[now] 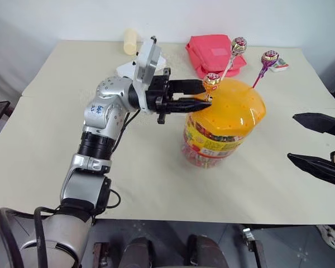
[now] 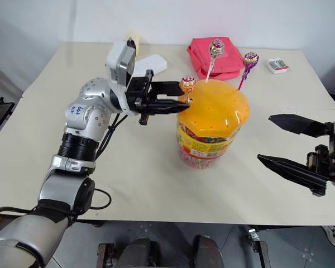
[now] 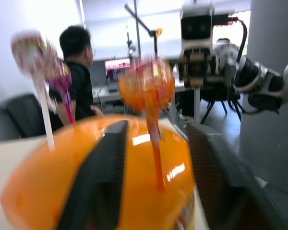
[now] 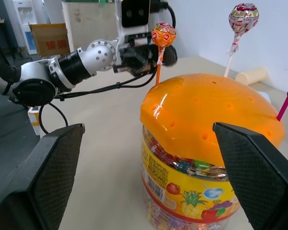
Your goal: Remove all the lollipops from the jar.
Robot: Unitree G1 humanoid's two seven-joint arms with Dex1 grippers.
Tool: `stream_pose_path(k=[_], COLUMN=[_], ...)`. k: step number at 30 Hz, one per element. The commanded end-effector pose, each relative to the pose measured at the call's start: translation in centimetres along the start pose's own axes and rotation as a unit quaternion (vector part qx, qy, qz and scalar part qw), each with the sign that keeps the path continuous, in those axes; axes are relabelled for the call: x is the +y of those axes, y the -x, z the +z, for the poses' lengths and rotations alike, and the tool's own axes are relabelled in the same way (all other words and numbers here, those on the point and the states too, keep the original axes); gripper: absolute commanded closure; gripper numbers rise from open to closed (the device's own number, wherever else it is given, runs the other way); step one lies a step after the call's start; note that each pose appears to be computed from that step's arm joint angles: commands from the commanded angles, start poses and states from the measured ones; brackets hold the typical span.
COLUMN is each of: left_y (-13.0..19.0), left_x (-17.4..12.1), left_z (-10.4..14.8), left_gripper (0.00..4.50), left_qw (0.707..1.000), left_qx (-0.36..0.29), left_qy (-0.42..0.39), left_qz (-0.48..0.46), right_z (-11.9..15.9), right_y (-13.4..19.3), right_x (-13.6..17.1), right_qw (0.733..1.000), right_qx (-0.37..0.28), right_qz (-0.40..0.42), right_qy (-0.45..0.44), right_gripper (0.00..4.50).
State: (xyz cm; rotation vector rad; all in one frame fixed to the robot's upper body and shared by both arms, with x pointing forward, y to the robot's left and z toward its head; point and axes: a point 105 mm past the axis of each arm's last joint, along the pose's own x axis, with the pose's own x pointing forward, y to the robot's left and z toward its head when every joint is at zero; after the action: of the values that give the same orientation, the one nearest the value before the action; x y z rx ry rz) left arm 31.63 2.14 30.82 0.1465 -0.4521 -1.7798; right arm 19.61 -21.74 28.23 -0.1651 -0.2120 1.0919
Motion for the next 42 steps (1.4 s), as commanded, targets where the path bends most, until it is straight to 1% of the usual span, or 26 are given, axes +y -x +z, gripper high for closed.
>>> stream_pose_path(k=[1,3,4,9,11,15,17,19,22,24,26,28,29,33,36,38,40,42], left_y=[-0.2,-0.3,-0.3,-0.6,-0.7,-0.8,-0.5,-0.2,1.3,3.2,5.6,7.8,9.6,15.6,20.2,22.2,24.6,26.0], left_x=[0.1,0.3,0.4,0.6,0.8,2.1,2.8,3.2,4.1,4.9,5.5,5.5,5.4,3.8,1.2,-0.4,-2.1,-3.4], left_z=[1.1,1.4,1.7,3.2,4.2,6.5,7.6,8.5,8.7,8.1,7.3,6.5,5.7,2.5,-0.9,-2.4,-4.0,-5.2], left_gripper=[3.75,4.40,4.46,4.46,4.46,4.46,4.46,4.46,4.46,4.46,4.46,4.46,4.46,4.46,4.46,4.46,4.46,4.46], left_qw=[1.000,0.999,0.999,0.999,0.998,0.995,0.992,0.989,0.982,0.967,0.940,0.916,0.895,0.808,0.724,0.678,0.620,0.579], left_qx=[-0.004,-0.007,-0.008,-0.018,-0.027,-0.052,-0.054,-0.048,0.010,0.061,0.103,0.140,0.170,0.276,0.355,0.387,0.416,0.430], left_qy=[-0.029,-0.033,-0.036,-0.051,-0.061,-0.073,-0.077,-0.085,-0.068,-0.044,-0.017,-0.006,0.006,0.055,0.125,0.162,0.199,0.230], left_qz=[-0.008,-0.005,-0.004,-0.005,0.002,0.051,0.084,0.111,0.176,0.245,0.324,0.376,0.413,0.518,0.578,0.603,0.635,0.653], right_z=[1.1,1.1,1.2,1.2,1.3,1.4,1.3,1.3,1.0,0.7,0.1,-0.3,-0.6,-1.5,-2.2,-2.6,-2.9,-3.2], right_y=[0.3,0.3,0.3,0.3,0.4,0.6,0.7,0.8,0.7,0.7,0.7,0.8,0.9,1.4,1.5,1.6,1.5,1.5], right_x=[0.3,0.2,0.2,-0.1,-0.4,-0.8,-0.8,-0.9,-0.9,-1.1,-1.3,-1.7,-2.0,-2.9,-3.4,-3.7,-4.0,-4.2], right_qw=[0.999,0.999,0.999,0.999,0.999,0.999,0.999,0.999,0.999,0.999,0.999,0.999,0.999,0.999,0.999,0.999,0.999,0.999], right_qx=[-0.016,-0.016,-0.019,-0.018,-0.018,-0.024,-0.025,-0.027,-0.020,-0.017,-0.006,0.000,0.002,0.010,0.018,0.023,0.028,0.031], right_qz=[-0.006,-0.007,-0.006,-0.007,-0.007,0.001,0.011,0.021,0.040,0.046,0.049,0.048,0.044,0.034,0.027,0.024,0.025,0.027], right_qy=[0.030,0.032,0.033,0.036,0.038,0.038,0.035,0.032,0.025,0.018,0.010,0.005,0.000,-0.011,-0.019,-0.023,-0.029,-0.032], right_gripper=[0.00,0.00,0.00,0.00,0.00,0.00,0.00,0.00,0.00,0.00,0.00,0.00,0.00,0.00,0.00,0.00,0.00,0.00])
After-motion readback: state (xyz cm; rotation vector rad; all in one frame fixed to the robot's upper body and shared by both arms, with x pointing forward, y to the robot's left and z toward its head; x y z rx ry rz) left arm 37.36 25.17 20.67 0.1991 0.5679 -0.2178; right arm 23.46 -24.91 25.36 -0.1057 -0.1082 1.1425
